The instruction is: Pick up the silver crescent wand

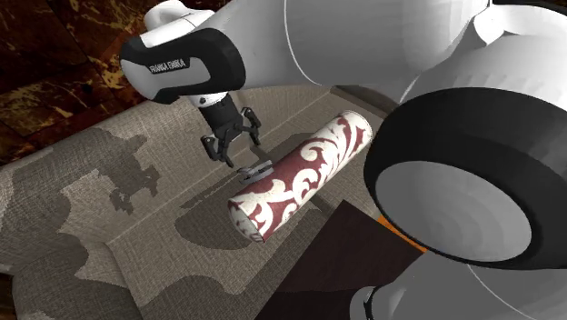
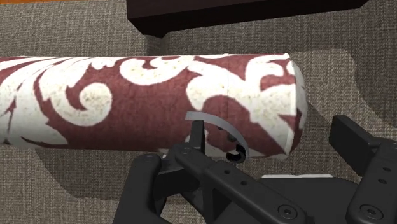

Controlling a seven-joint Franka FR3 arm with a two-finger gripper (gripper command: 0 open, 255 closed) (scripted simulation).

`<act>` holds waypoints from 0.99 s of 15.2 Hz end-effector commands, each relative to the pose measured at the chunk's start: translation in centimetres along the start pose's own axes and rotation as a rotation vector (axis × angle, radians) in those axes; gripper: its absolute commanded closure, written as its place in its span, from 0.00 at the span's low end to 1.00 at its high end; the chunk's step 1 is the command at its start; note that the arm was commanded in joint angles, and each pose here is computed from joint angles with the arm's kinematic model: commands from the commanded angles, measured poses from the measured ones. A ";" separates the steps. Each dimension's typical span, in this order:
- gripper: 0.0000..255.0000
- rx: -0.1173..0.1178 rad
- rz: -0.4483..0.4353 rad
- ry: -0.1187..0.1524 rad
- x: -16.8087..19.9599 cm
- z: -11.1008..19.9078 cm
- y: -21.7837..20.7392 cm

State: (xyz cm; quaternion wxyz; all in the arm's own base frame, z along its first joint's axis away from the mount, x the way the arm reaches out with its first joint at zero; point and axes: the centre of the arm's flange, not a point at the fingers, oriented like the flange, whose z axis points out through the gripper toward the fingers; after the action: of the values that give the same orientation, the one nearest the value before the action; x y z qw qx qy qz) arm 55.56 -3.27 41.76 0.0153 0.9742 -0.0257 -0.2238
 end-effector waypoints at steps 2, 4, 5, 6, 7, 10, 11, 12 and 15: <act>0.00 0.027 0.031 -0.070 4.4 2.1 0.8; 0.00 0.044 0.051 -0.116 7.2 3.7 1.4; 0.00 0.053 0.061 -0.138 8.6 4.6 1.7; 0.00 0.062 0.071 -0.161 9.9 5.5 2.0; 0.00 0.071 0.081 -0.184 11.2 6.4 2.3; 0.00 0.097 0.111 -0.252 15.0 9.4 3.3; 0.00 0.106 0.121 -0.275 16.2 10.5 3.6; 0.00 0.115 0.131 -0.298 17.4 11.6 4.0; 0.00 0.129 0.147 -0.333 19.4 13.9 4.5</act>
State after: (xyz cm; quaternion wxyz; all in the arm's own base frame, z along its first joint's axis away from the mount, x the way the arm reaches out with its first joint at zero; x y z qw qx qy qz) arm 66.43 -8.86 21.85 -0.0339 0.9199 -0.1112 -0.3745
